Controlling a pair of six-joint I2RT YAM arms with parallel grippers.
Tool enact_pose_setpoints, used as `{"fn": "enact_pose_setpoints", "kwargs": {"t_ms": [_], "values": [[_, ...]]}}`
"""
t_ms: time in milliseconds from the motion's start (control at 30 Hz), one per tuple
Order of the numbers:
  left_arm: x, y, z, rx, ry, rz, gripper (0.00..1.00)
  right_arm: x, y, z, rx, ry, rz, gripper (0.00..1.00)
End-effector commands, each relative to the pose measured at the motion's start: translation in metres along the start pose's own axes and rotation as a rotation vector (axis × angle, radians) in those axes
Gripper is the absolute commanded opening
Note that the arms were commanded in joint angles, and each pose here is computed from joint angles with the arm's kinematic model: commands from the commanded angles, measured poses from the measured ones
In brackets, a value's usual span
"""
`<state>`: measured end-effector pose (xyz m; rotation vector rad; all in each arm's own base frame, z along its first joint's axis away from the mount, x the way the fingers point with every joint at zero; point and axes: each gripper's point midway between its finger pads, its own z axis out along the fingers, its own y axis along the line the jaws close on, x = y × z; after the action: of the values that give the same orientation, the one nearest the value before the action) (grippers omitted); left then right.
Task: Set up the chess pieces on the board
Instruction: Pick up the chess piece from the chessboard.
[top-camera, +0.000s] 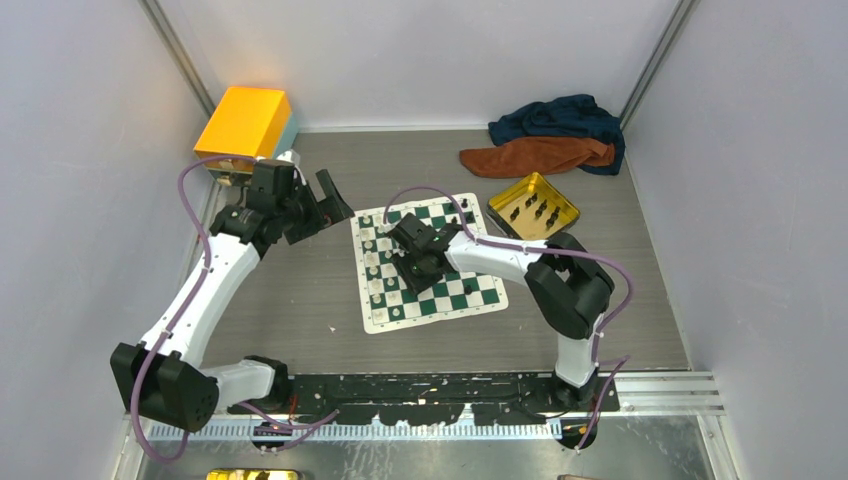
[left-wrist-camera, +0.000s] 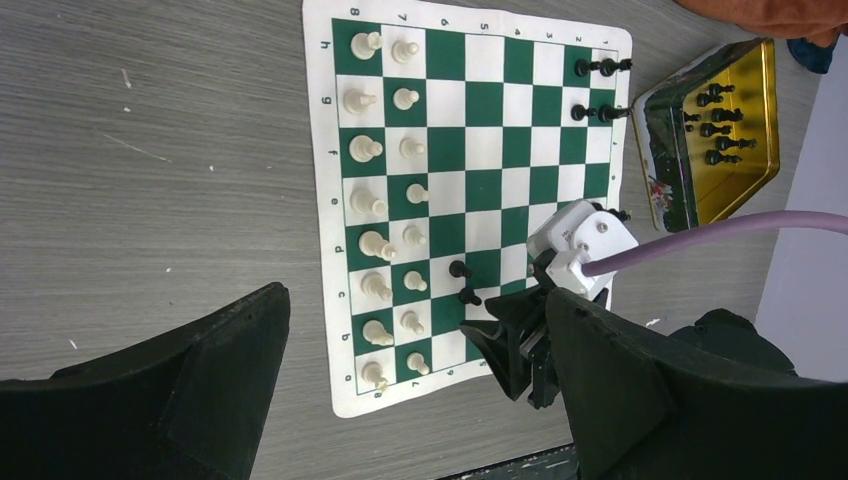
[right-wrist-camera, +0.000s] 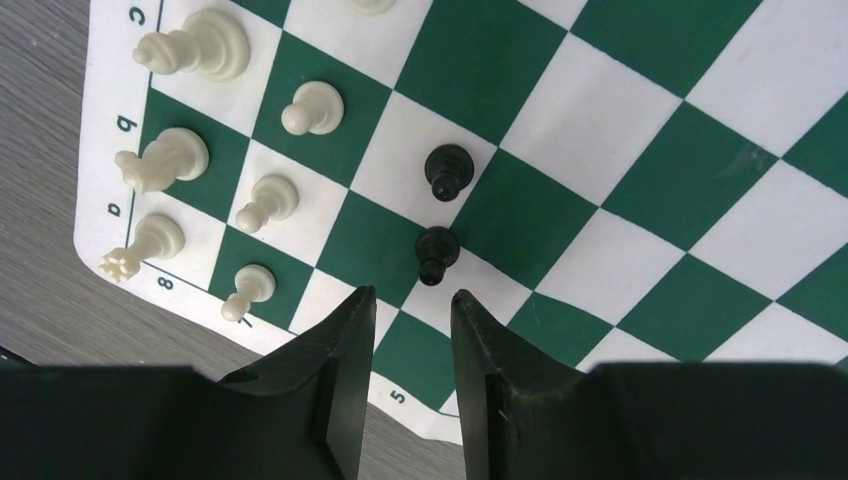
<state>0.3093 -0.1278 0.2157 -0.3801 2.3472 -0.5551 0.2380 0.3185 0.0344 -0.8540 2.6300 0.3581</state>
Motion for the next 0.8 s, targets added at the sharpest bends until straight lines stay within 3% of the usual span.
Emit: {"fn": "enact_pose_setpoints", "kwargs": {"t_ms": [0,367,767], "values": [[-0.011,-0.008,-0.009,0.034,-0.06,0.019,1.0,-0.03,0.005,-0.004,-0.005,-0.082,-0.016,0.4],[-0.01,-0.007,-0.008,0.032,-0.06,0.034,1.0,-0.037,-0.003,0.001,0.041,-0.086,-0.02,0.36],[-0.011,-0.007,-0.006,0.033,-0.061,0.042,1.0,-0.035,-0.009,0.002,0.051,-0.073,-0.007,0.23]]}}
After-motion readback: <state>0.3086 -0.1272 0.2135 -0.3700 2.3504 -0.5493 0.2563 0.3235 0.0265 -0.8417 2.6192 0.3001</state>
